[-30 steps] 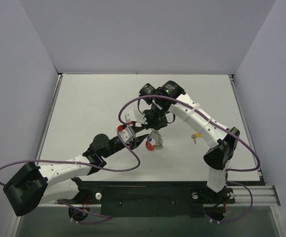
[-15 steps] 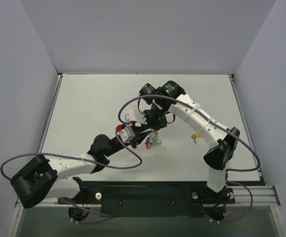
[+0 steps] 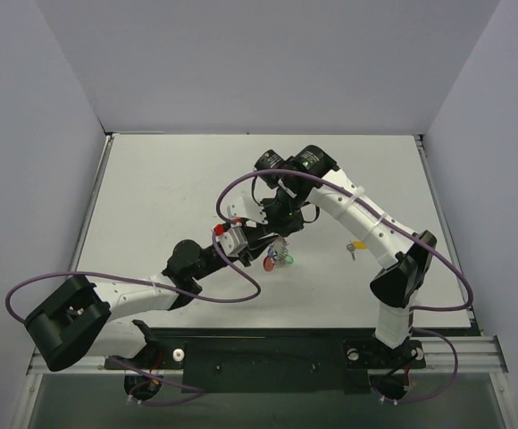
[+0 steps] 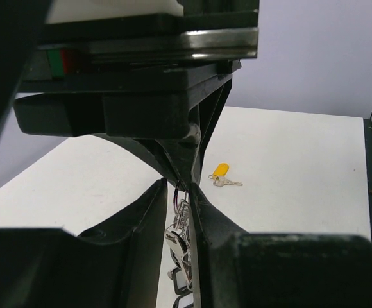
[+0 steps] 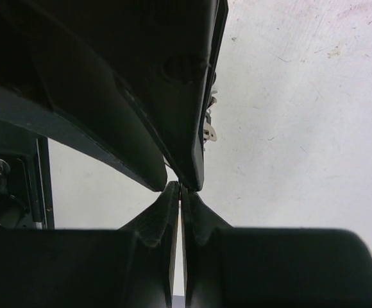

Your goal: Put the keys on the keyring

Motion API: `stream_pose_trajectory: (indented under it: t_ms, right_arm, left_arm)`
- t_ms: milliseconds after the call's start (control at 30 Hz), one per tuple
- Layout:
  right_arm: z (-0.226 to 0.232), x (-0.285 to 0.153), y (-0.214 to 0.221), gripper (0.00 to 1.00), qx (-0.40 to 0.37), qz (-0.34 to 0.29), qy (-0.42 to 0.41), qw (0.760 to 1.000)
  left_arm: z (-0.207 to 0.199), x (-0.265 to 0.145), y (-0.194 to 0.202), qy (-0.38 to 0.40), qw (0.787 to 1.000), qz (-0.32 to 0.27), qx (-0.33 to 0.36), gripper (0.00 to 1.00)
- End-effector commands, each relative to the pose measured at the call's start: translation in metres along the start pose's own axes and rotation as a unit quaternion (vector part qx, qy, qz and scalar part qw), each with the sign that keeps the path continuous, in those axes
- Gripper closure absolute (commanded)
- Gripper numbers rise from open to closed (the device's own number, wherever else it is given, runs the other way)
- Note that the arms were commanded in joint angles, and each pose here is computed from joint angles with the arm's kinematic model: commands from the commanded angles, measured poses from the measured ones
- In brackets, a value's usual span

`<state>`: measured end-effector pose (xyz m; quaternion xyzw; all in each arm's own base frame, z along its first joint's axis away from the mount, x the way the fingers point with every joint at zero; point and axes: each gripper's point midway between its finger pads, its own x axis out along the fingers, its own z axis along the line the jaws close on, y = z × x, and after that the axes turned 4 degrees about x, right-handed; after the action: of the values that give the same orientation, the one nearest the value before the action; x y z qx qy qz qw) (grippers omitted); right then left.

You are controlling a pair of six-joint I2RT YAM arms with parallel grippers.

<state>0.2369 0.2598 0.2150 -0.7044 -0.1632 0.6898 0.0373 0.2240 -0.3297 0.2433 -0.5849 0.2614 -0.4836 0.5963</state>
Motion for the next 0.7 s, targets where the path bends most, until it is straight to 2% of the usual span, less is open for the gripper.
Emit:
stream_pose_trajectory:
  t_ms: [0, 200, 667]
  right_arm:
    - [0.059, -0.0238, 0.0327, 1.0, 0.015, 0.058, -0.088, 0.994]
    - [0.0614, -0.0267, 0.0306, 1.0, 0.017, 0.046, -0.09, 0.995]
    - [0.0643, -0.0245, 0.0256, 1.0, 0.023, 0.022, -0.101, 0.994]
  left_arm:
    - [0.0024, 0.0122, -0.0146, 0.013, 1.0, -0.01, 0.013, 0.7]
    - [0.0015, 0.0087, -0.0059, 0.017, 1.0, 0.005, 0.014, 0.67]
    - [-0.0052, 0.0047, -0.0099, 0.038, 0.999, -0.006, 0.006, 0.69]
